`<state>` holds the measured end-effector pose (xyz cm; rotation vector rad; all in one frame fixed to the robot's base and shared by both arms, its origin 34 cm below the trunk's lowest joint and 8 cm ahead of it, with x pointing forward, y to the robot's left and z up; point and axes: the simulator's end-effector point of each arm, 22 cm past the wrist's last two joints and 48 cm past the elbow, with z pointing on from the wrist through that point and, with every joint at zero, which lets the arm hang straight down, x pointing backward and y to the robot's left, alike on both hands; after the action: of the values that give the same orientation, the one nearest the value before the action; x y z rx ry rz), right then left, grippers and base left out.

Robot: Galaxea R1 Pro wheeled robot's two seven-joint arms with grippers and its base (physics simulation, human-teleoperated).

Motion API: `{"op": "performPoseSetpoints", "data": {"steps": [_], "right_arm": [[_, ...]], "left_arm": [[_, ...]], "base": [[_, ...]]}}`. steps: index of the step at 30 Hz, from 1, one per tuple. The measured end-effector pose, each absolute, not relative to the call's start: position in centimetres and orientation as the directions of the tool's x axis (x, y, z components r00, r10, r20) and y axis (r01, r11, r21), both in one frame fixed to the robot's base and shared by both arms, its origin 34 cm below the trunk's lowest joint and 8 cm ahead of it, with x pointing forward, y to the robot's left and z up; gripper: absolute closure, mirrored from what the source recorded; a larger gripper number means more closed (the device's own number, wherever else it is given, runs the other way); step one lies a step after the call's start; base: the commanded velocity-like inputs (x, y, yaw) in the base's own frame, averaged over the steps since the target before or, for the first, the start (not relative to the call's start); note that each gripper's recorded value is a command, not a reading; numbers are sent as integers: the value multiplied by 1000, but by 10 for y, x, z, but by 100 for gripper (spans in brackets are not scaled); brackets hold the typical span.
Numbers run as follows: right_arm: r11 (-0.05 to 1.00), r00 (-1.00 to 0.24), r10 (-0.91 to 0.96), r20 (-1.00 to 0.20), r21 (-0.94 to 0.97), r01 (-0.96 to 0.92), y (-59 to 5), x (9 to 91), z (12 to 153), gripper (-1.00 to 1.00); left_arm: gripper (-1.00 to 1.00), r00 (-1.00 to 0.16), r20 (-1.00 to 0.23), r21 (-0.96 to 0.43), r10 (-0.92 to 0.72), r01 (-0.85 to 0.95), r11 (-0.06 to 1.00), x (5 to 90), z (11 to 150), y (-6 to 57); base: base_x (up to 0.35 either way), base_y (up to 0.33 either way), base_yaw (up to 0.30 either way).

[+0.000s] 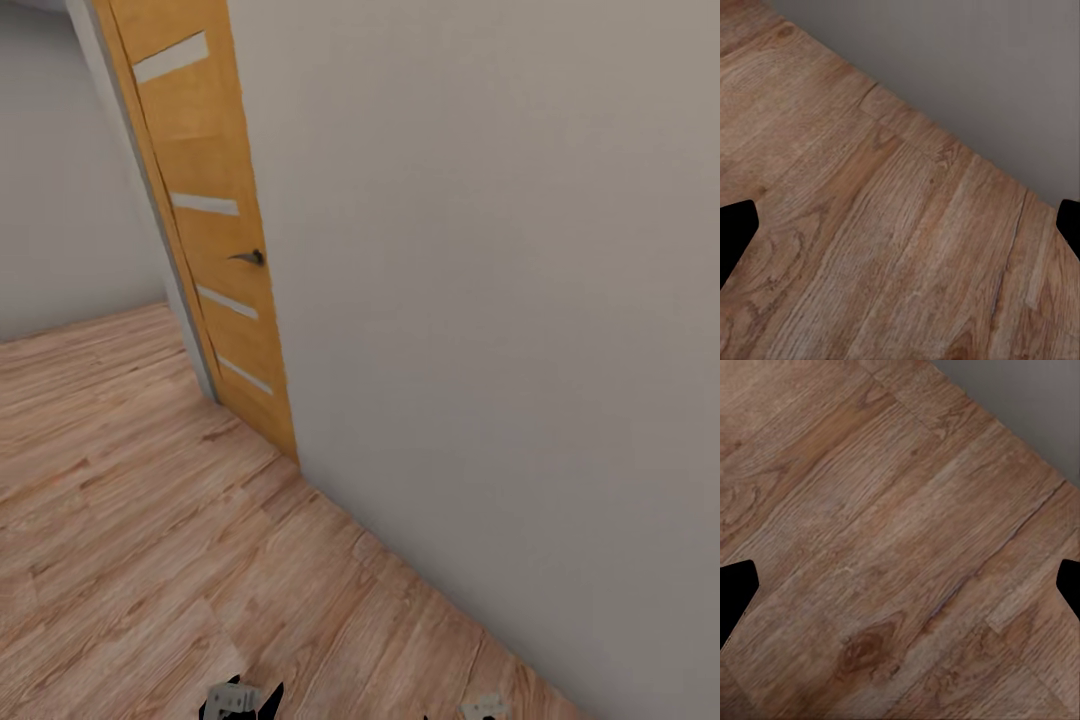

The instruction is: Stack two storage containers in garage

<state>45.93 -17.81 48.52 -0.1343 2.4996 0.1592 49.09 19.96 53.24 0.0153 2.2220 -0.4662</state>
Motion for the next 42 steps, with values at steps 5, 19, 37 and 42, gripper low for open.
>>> {"op": "performPoseSetpoints", "data": {"steps": [5, 19, 37, 42], "right_arm": [[987, -804, -59, -592, 83, -134, -178, 458, 484, -100], [988, -810, -59, -583, 85, -133, -178, 454, 480, -100], [988, -819, -59, -571, 87, -131, -178, 449, 476, -100], [988, -821, -59, -567, 87, -131, -178, 448, 474, -100]], "left_arm": [[-100, -647, -749, -326, -146, 167, 931, 490, 531, 200], [-100, -655, -741, -328, -146, 163, 931, 486, 527, 200], [-100, -666, -732, -327, -144, 158, 931, 482, 522, 200], [-100, -669, -729, -327, -143, 157, 932, 481, 520, 201]], "base": [[303, 10, 249], [304, 1, 249], [317, 0, 249], [213, 80, 249]]}}
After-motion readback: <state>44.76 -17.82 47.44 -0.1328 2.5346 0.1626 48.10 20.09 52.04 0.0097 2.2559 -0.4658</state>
